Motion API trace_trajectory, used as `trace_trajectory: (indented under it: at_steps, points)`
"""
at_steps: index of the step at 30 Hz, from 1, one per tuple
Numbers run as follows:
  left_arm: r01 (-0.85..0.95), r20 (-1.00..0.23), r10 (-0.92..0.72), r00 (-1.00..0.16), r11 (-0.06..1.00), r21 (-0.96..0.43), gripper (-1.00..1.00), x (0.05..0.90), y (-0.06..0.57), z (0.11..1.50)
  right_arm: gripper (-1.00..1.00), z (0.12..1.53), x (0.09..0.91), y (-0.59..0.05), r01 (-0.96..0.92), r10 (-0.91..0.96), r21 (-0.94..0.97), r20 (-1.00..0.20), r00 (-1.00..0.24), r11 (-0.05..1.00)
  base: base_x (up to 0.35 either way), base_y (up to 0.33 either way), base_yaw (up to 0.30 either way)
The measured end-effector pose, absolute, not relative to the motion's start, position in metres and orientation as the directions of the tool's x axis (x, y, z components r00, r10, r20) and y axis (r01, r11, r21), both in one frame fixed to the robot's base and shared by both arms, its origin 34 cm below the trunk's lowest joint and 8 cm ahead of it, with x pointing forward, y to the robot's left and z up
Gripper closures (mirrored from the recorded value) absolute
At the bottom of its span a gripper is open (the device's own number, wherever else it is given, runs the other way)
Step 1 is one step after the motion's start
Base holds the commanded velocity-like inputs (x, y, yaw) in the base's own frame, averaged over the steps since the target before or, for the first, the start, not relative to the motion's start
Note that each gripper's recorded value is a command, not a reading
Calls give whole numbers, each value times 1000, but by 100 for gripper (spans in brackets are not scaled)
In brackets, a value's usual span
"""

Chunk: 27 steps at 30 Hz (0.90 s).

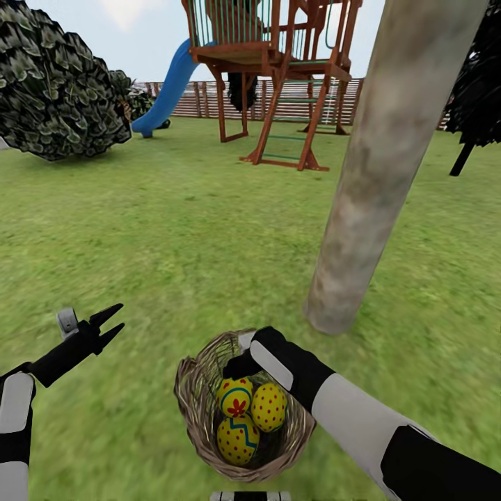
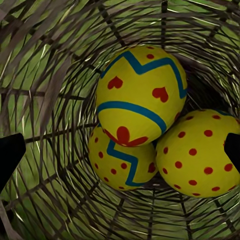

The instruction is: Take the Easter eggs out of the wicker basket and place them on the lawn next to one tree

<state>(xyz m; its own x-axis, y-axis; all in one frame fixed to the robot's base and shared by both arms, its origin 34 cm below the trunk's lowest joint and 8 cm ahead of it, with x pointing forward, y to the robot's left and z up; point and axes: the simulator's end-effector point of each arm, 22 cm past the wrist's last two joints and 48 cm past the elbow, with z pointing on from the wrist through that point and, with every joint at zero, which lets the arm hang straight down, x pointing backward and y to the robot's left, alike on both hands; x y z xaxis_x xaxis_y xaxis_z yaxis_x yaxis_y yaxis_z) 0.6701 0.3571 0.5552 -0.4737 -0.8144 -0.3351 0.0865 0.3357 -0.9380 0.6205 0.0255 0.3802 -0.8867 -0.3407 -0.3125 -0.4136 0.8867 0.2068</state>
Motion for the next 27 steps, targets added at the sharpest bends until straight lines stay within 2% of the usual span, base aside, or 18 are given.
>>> trace_trajectory:
  at_steps: [27]
  points:
    - [-18,-280,-815,-508,335,-942,-100,672,357,487,-100,308,613,17,-345,-290,232,-241,-926,909,0,0,0]
